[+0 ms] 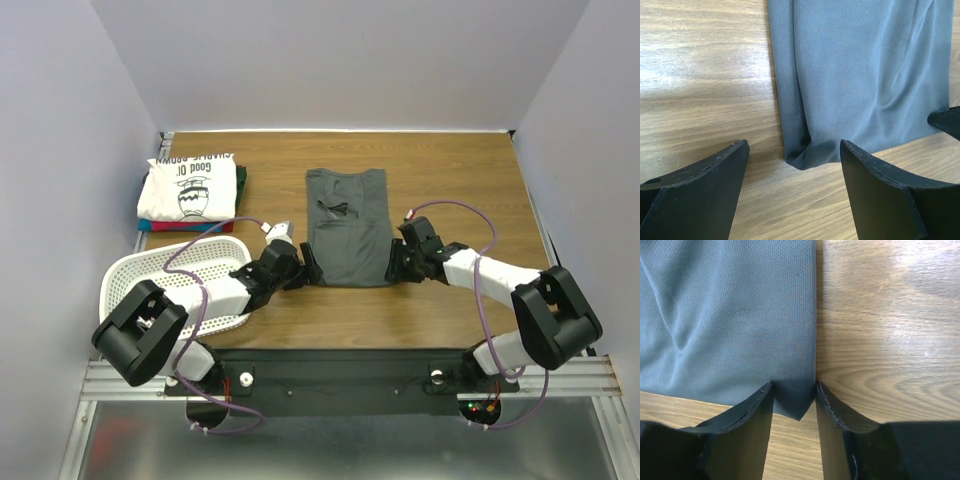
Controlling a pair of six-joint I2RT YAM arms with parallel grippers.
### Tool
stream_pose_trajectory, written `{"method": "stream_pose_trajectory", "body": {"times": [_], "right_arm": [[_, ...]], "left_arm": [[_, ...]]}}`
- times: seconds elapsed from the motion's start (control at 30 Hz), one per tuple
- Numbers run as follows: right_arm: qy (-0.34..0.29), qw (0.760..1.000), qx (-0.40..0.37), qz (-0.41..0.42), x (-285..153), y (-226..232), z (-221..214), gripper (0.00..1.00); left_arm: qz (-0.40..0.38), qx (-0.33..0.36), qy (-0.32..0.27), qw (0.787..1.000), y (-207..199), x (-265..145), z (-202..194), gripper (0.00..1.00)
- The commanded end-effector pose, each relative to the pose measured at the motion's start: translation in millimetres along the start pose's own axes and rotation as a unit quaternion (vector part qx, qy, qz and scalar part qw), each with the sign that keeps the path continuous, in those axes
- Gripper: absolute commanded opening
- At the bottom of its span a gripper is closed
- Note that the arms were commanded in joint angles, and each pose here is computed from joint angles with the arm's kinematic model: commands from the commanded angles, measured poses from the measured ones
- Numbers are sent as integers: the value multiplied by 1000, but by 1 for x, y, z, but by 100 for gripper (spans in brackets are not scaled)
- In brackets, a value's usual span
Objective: Fold and stack the t-shirts
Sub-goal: Fold the tshirt
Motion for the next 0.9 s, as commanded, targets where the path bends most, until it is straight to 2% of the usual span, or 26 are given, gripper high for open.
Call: {"method": "stream_pose_trajectory", "body": {"times": [0.0, 0.07, 0.13, 0.43, 0.7, 0.87], "right_arm": [[0, 1000, -2, 16, 6, 9, 0, 42], [2, 1000, -1, 15, 7, 9, 0, 32], [2, 1000, -2, 14, 7, 9, -1, 30], [2, 1000, -4, 10, 9, 9, -2, 30], [3, 1000, -8, 9, 11, 10, -2, 30], [3, 1000, -11, 13, 11, 12, -2, 29]], "left_arm": [[-2, -2, 5, 1000, 3, -5, -5, 85], [-1, -2, 6, 1000, 4, -5, -6, 83], [7, -2, 12, 1000, 6, -4, -8, 82], [13, 4, 40, 999, 9, 0, -16, 63], [15, 4, 63, 998, 10, 2, -26, 56], [21, 5, 73, 997, 12, 5, -30, 43]]}}
Point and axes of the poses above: each gripper's point midway between its finger pads, its own x axis out along the fingers, its own y axis along the line the jaws close on, z = x × y, the point moved 7 cm from there along -x, back along the fingers, and after that the axes turned 5 degrees about -x, right-handed, at the moved point
